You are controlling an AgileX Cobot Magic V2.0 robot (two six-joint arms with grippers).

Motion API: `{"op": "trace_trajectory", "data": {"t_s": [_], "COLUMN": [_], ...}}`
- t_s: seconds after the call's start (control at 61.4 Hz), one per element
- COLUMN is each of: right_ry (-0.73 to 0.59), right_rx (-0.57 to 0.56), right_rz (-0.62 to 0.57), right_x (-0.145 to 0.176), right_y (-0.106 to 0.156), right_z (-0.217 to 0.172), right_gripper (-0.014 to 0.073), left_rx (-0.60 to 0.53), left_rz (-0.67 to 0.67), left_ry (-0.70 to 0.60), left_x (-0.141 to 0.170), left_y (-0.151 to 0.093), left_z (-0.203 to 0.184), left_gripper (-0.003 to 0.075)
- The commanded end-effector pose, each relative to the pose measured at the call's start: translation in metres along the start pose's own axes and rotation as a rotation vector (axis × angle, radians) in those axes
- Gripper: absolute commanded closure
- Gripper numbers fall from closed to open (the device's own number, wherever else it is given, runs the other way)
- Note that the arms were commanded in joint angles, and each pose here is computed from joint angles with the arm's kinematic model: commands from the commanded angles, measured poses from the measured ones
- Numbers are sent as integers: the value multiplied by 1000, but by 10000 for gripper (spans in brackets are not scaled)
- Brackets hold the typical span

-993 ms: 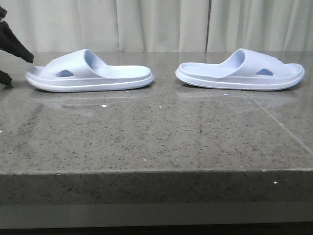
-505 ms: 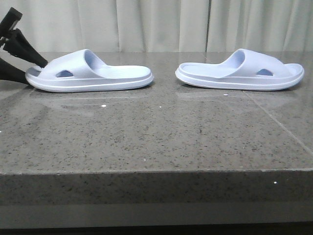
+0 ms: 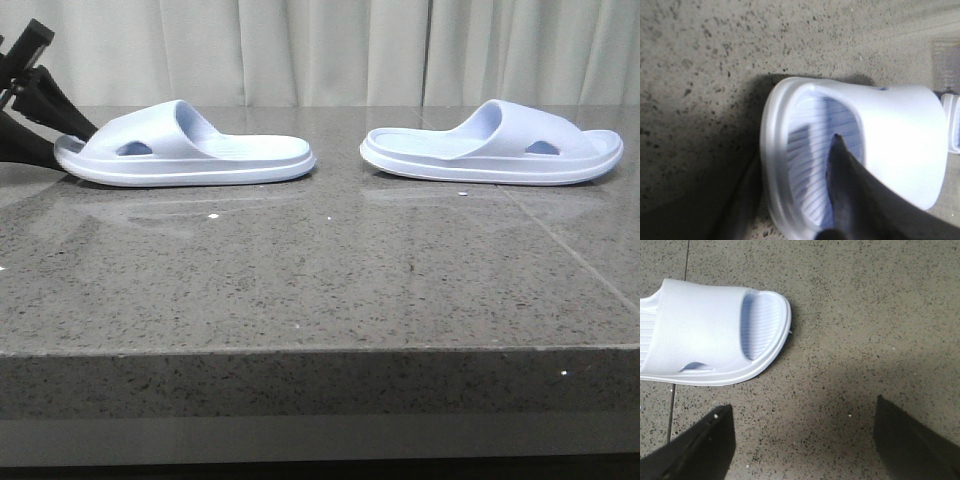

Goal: Insert blue slippers together front up
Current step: 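Reach the left gripper to the heel of the nearer slipper and grasp, then lift the grasped slipper off the table with the left gripper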

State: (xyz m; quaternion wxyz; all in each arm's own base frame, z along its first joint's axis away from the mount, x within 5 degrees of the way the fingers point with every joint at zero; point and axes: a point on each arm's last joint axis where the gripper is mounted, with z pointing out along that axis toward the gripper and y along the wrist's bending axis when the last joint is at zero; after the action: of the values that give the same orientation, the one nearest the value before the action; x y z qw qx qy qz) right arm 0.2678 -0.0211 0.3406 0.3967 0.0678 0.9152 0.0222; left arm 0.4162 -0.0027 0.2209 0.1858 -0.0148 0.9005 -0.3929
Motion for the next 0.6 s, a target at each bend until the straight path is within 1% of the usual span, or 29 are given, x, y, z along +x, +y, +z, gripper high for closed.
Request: {"op": "trace_trajectory", "data": {"t_s": [0.0, 0.212, 0.342, 0.423, 0.505, 0.586], "right_ry": [-128, -130, -130, -130, -129, -129], "right_rx": [-5, -5, -5, -5, -6, -6], "right_rz": [-5, -5, -5, -5, -4, -4], "right_x": [-17, -17, -17, -17, -17, -17], "right_y": [1, 1, 1, 1, 1, 1], "right_z": [-16, -16, -16, -16, -16, -16], "right_gripper": [4, 4, 4, 4, 4, 4], "left_rx": [0, 19, 71, 131, 170, 197], "left_rz": [60, 60, 27, 26, 16, 19], "left_ry": [16, 33, 15, 13, 13, 14], "left_x": [1, 2, 0, 0, 0, 0], "left_y": [-16, -21, -21, -25, -27, -29], "left_z": [-3, 7, 10, 12, 12, 12], "left_gripper": [466, 470, 470, 478, 530, 631]}}
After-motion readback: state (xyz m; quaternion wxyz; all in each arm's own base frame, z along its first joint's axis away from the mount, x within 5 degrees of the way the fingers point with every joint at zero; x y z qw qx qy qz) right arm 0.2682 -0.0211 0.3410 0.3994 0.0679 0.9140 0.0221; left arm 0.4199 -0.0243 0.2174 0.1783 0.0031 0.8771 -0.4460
